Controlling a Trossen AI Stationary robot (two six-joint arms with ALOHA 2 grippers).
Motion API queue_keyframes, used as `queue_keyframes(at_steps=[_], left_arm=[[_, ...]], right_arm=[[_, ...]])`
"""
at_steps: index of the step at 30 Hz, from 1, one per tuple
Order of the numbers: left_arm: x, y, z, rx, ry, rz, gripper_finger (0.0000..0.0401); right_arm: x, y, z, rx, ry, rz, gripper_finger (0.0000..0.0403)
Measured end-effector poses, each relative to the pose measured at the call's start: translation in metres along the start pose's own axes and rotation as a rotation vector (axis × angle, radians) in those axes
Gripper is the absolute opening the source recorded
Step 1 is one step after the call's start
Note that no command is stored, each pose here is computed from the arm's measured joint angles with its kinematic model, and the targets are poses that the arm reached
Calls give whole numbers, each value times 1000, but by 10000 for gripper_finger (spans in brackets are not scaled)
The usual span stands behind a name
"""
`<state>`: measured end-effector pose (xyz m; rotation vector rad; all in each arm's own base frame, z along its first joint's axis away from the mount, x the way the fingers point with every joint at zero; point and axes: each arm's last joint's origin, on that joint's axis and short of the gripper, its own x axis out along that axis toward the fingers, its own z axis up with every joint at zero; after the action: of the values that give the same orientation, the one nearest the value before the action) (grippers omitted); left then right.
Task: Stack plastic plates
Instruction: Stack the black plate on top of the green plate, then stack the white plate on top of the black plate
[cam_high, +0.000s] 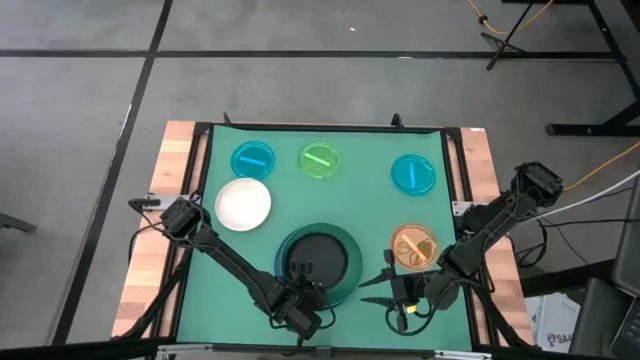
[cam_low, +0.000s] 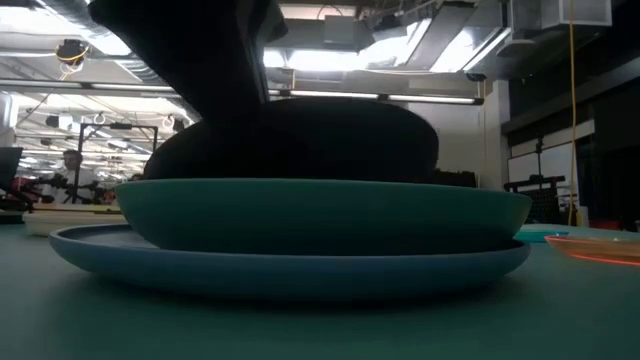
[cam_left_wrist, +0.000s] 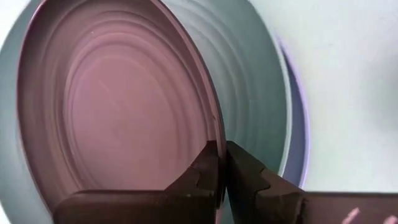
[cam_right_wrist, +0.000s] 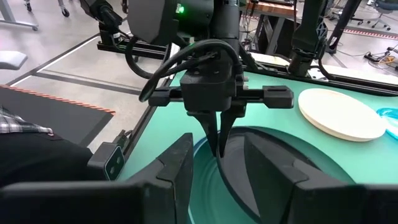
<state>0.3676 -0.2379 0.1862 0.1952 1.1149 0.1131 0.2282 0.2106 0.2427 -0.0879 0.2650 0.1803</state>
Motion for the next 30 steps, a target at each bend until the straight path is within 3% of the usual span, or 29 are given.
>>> queue_keyframes(at_steps=[13, 22, 30], left_arm=[[4, 7, 5, -35, 11, -35, 67], [4, 7, 5, -37, 53, -114, 77], [-27, 4, 4, -26, -20, -99, 76]], right_arm=[[0, 0, 0, 6, -1, 0, 134], [0, 0, 0, 8, -1, 0, 134], [0, 0, 0, 9, -1, 0, 134]])
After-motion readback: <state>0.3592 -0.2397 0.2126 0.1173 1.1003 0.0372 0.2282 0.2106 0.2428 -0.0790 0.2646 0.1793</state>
